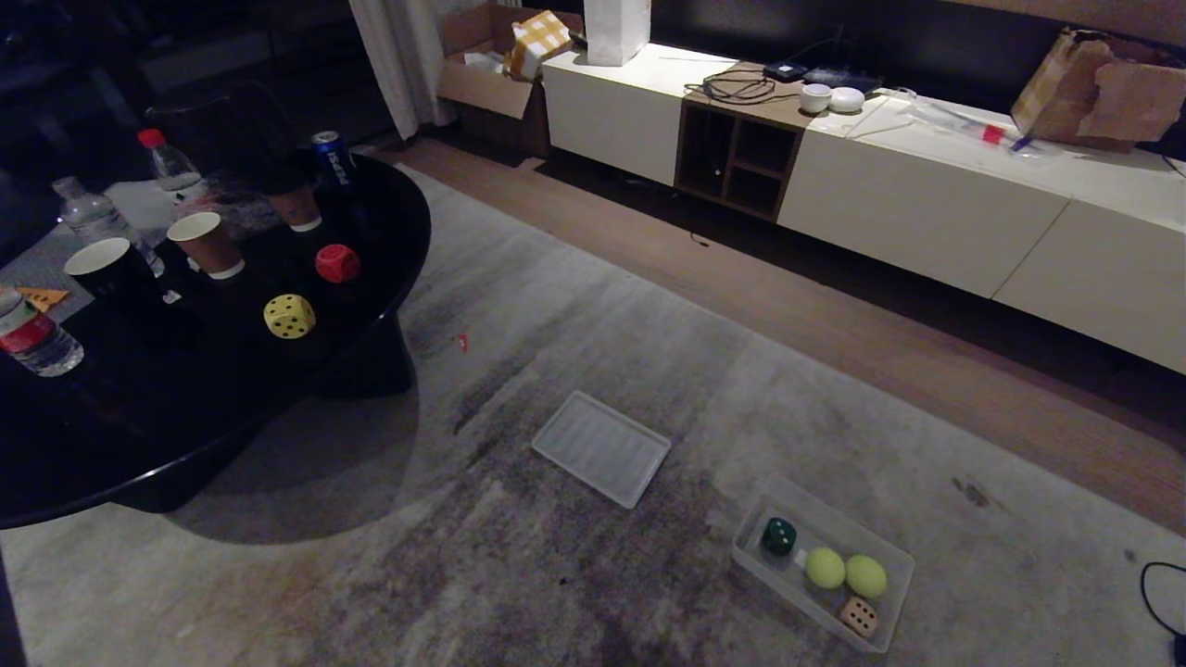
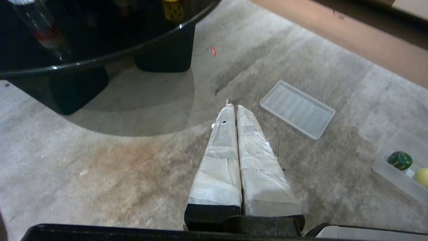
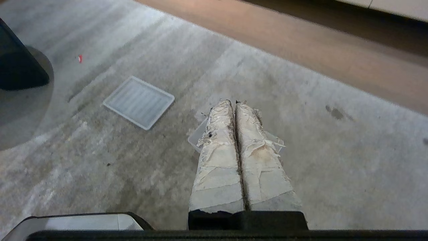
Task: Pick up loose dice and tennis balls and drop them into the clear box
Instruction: Pick up toys out of the box
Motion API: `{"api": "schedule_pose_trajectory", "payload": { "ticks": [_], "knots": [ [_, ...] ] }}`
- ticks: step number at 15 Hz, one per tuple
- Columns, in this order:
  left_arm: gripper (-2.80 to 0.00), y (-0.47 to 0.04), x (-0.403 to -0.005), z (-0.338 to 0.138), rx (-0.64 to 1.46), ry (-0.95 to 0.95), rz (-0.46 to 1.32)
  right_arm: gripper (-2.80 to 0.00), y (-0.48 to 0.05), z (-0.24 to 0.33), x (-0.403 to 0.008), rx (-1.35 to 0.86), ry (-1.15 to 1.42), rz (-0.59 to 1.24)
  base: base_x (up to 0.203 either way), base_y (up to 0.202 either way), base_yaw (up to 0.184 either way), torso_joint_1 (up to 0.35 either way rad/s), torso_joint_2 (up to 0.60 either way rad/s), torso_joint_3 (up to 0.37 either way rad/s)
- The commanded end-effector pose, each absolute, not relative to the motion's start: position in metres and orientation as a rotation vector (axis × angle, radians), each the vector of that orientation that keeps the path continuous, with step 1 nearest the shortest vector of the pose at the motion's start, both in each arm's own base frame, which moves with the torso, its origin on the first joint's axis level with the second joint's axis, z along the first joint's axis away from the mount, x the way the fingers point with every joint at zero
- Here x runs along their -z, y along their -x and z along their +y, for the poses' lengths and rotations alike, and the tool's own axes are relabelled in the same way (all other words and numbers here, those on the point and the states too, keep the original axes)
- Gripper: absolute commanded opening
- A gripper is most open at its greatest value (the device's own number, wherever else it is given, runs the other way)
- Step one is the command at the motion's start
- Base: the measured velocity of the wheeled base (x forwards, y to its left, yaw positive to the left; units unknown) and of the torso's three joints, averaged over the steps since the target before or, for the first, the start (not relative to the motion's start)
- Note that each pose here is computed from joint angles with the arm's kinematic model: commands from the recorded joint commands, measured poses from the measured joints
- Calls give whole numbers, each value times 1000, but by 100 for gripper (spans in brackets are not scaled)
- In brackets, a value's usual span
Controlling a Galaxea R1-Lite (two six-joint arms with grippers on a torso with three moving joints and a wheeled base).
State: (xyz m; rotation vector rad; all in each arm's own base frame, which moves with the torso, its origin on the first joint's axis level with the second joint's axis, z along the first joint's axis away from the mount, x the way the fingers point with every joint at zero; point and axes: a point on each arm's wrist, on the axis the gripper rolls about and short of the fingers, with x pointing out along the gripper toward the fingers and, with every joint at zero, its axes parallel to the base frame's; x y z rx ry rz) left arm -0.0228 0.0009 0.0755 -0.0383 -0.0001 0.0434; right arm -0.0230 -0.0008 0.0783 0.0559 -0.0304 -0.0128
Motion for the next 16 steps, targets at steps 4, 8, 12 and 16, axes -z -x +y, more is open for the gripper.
{"api": "schedule_pose_trajectory", "payload": {
  "ticks": [4, 8, 12, 16],
  "knots": [
    [-280, 23, -75, 1, -45, 38, 2, -280, 22, -1, -75, 13, -59, -19, 0, 0, 0, 4, 2, 203],
    [-280, 23, -75, 1, -46, 41, 2, -280, 22, -1, -75, 13, -57, -19, 0, 0, 0, 2, 2, 203],
    [-280, 23, -75, 1, -49, 41, 2, -280, 22, -1, -75, 13, -57, -19, 0, 0, 0, 1, 2, 145],
    [-280, 23, -75, 1, -48, 35, 4, -280, 22, -1, -75, 12, -59, -19, 0, 0, 0, 2, -1, 22]
  ]
}}
